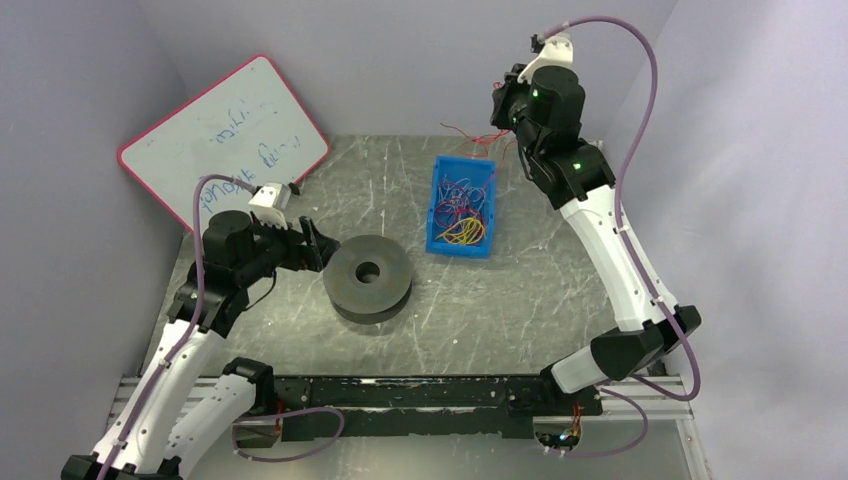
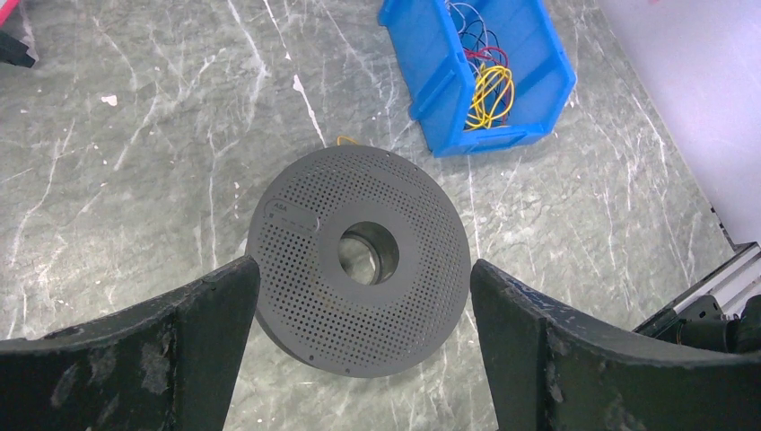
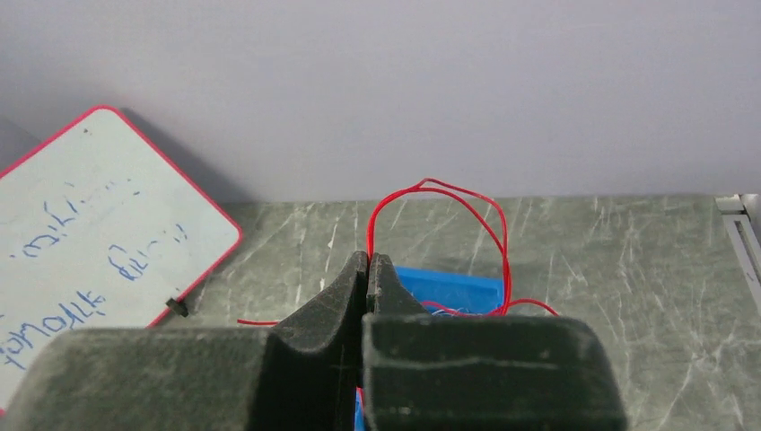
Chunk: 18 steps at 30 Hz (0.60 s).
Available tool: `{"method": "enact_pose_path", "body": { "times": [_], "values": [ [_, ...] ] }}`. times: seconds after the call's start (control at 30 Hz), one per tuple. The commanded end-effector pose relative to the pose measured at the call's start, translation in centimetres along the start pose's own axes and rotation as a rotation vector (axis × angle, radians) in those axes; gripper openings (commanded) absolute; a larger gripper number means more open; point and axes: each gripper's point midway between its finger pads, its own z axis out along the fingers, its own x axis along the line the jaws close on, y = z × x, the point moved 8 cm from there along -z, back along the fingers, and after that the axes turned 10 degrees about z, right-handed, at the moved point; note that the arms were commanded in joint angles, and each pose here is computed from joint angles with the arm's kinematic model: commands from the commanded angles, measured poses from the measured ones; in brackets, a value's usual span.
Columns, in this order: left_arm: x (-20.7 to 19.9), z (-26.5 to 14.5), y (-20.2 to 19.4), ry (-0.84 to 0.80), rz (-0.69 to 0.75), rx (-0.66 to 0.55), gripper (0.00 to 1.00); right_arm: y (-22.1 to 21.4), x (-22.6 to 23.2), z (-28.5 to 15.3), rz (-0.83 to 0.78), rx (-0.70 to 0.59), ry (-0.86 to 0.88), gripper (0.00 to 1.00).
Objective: Wrap the cables
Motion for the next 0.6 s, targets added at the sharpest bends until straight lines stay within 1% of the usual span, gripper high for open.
{"method": "enact_pose_path", "body": {
  "times": [0.0,0.23,0.37,0.47,0.5,0.57],
  "values": [
    [-0.1,-0.4,0.1,-0.016,0.005,-0.021,0.9,1.2,0.6,-1.8,0.02,-0.003,0.034,0.0],
    [-0.4,-0.5,0.0,-0.038,0.008,-0.024,0.91,1.5,0.6,-3.8,0.034,0.027,0.075,0.0],
    [-0.7,-0.5,0.1,-0.07,0.012,-0.029,0.92,1.4,0.1,-6.2,0.047,0.046,0.103,0.0],
    [-1.0,-0.5,0.2,-0.104,0.002,-0.037,0.96,0.8,-0.4,-8.0,0.051,0.079,0.119,0.0],
    [-1.2,-0.5,0.3,-0.124,-0.008,-0.036,0.99,0.6,-0.6,-8.6,0.057,0.09,0.122,0.0],
    [-1.7,-0.4,0.2,-0.167,-0.03,-0.027,0.99,-0.2,-1.1,-9.7,0.062,0.118,0.127,0.0]
  ]
}}
